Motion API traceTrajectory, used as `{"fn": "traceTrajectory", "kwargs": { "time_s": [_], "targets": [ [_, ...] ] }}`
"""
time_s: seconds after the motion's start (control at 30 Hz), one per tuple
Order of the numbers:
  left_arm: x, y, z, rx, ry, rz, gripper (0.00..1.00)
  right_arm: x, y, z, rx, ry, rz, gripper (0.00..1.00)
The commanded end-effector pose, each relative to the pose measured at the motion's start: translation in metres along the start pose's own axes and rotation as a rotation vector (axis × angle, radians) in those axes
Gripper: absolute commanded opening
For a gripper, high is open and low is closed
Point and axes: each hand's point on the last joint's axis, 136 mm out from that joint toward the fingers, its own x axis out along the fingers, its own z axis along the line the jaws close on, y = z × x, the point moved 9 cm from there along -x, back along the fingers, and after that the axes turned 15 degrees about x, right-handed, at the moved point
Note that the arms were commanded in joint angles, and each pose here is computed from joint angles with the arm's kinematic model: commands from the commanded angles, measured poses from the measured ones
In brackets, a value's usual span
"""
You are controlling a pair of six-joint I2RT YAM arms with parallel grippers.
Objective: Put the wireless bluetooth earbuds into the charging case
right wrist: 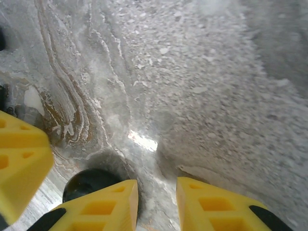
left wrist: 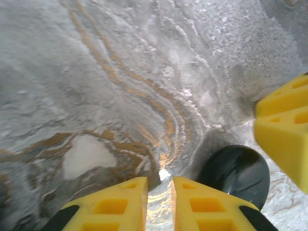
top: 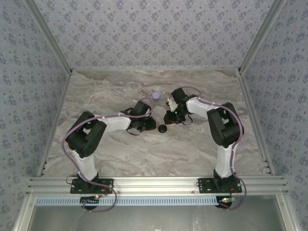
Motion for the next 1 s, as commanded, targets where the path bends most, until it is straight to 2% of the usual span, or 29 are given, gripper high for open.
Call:
{"fn": "traceTrajectory", "kwargs": {
  "time_s": [0.0, 0.17, 0.3, 0.57, 0.97],
  "targets": [
    [-0.022, -0.004, -0.003, 0.042, -0.019, -0.036, 0.26, -0.02, 0.004, 0.002, 0.032, 0.032, -0.048, 0.3],
    [-0.029, -0.008, -0.015, 0.065, 0.1, -0.058, 0.35, -0.031, 0.011, 0.004, 0.058, -0.046, -0.057, 0.32],
    [-0.023, -0.007, -0.019, 0.041, 0.164, -0.051, 0.38, -0.026, 0.021, 0.004, 0.083, -0.119, -0.022, 0.31],
    [-0.012, 0.002, -0.013, -0.006, 0.187, -0.03, 0.46, -0.014, 0.028, 0.0, 0.107, -0.135, 0.017, 0.27],
    [0.001, 0.008, -0.01, -0.02, 0.201, -0.006, 0.47, -0.003, 0.028, 0.0, 0.108, -0.143, 0.042, 0.27]
  ]
}}
